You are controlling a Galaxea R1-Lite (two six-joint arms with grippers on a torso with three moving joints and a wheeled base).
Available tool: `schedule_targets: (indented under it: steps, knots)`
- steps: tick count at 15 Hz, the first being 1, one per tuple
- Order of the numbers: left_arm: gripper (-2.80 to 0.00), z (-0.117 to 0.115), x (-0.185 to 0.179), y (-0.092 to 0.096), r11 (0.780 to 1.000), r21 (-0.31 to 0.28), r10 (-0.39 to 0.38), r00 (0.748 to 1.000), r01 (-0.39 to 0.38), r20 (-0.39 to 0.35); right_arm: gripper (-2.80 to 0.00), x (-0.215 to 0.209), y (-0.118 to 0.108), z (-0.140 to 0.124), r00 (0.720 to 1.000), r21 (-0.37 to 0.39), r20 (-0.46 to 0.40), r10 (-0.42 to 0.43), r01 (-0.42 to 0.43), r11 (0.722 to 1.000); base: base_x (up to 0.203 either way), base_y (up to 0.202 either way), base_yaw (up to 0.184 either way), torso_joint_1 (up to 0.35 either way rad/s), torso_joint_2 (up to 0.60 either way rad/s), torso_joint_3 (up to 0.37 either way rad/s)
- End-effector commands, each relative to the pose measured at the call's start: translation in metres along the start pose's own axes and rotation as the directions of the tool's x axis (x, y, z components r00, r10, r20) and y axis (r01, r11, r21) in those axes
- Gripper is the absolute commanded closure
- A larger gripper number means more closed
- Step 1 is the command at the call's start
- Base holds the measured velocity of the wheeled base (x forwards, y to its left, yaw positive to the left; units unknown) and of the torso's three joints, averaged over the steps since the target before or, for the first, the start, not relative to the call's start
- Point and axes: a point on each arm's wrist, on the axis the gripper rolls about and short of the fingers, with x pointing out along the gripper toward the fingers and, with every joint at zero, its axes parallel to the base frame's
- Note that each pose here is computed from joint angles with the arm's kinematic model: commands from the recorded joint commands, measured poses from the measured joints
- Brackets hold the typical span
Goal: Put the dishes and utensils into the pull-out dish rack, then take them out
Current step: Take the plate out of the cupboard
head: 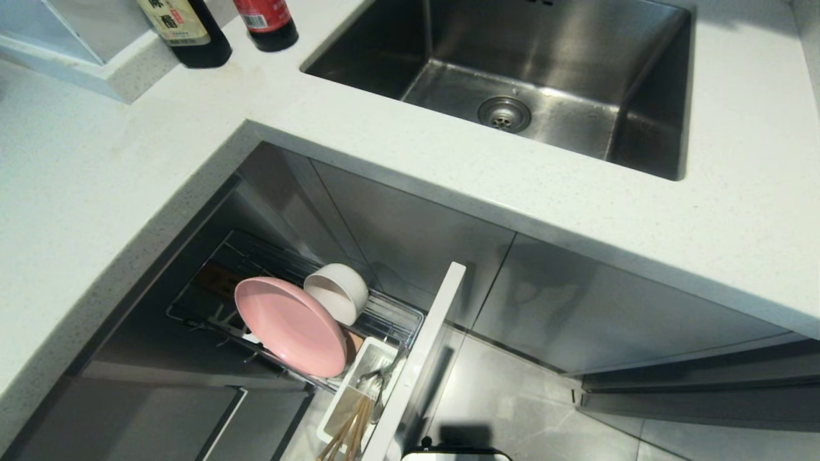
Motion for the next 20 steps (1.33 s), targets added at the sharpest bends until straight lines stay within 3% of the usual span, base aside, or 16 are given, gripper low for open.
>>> schedule_targets:
  steps: [1,3,5,8,11,13,15,17,18,20]
  knots:
    - [0.0,-0.025,0.007,0.001,1.0,0.006,0.0,1.0,0.001,-0.011,0.0,0.0,0.0,0.0,1.0,0.0,-0.002,0.0,0.0,1.0,0.0,0.0,0.0,0.0,0.0,0.0]
    - [0.0,-0.032,0.007,0.001,1.0,-0.017,0.003,0.997,-0.004,-0.075,0.0,0.0,0.0,0.0,1.0,0.001,-0.002,0.0,0.0,1.0,0.0,0.0,0.0,0.0,0.0,0.0]
    - [0.0,-0.032,0.007,0.001,0.998,-0.056,0.007,0.998,-0.011,-0.067,0.0,0.0,0.0,0.0,1.0,0.0,-0.002,0.0,0.0,1.0,0.0,0.0,0.0,0.0,0.0,0.0]
    - [0.0,-0.032,0.007,0.001,0.998,-0.061,0.013,0.998,-0.017,-0.067,0.0,0.0,0.0,0.0,1.0,0.0,-0.002,0.0,0.0,1.0,0.0,0.0,0.0,0.0,0.0,0.0]
    - [0.0,-0.033,0.007,0.001,0.986,-0.166,0.014,0.997,-0.027,-0.079,0.0,0.0,0.0,0.0,1.0,0.0,-0.002,0.0,0.0,1.0,0.0,0.0,0.0,0.0,0.0,0.0]
    - [0.0,-0.033,0.007,0.001,0.987,-0.159,0.015,0.997,-0.027,-0.077,0.0,0.0,0.0,0.0,1.0,0.0,-0.002,0.0,0.0,1.0,0.0,0.0,0.0,0.0,0.0,0.0]
    - [0.0,-0.032,0.007,0.002,0.994,-0.104,0.038,0.997,-0.045,-0.074,0.0,0.0,0.0,0.0,1.0,0.0,-0.002,0.0,0.0,1.0,0.0,0.0,0.0,0.0,0.0,0.0]
    - [0.0,-0.032,0.007,0.002,0.994,-0.087,0.053,0.996,-0.06,-0.078,0.0,0.0,0.0,0.0,1.0,0.0,-0.002,0.0,0.0,1.0,0.0,0.0,0.0,0.0,0.0,0.0]
    - [0.0,-0.033,0.007,0.003,0.996,-0.063,0.061,0.995,-0.066,-0.081,0.0,0.0,0.0,0.0,1.0,0.0,-0.002,0.0,0.0,1.0,0.0,0.0,0.0,0.0,0.0,0.0]
    - [0.0,-0.038,0.006,0.003,0.997,0.039,0.073,0.989,-0.068,-0.129,0.0,0.0,0.0,0.0,1.0,0.0,-0.002,0.0,0.0,1.0,0.0,0.0,0.0,0.0,0.0,0.0]
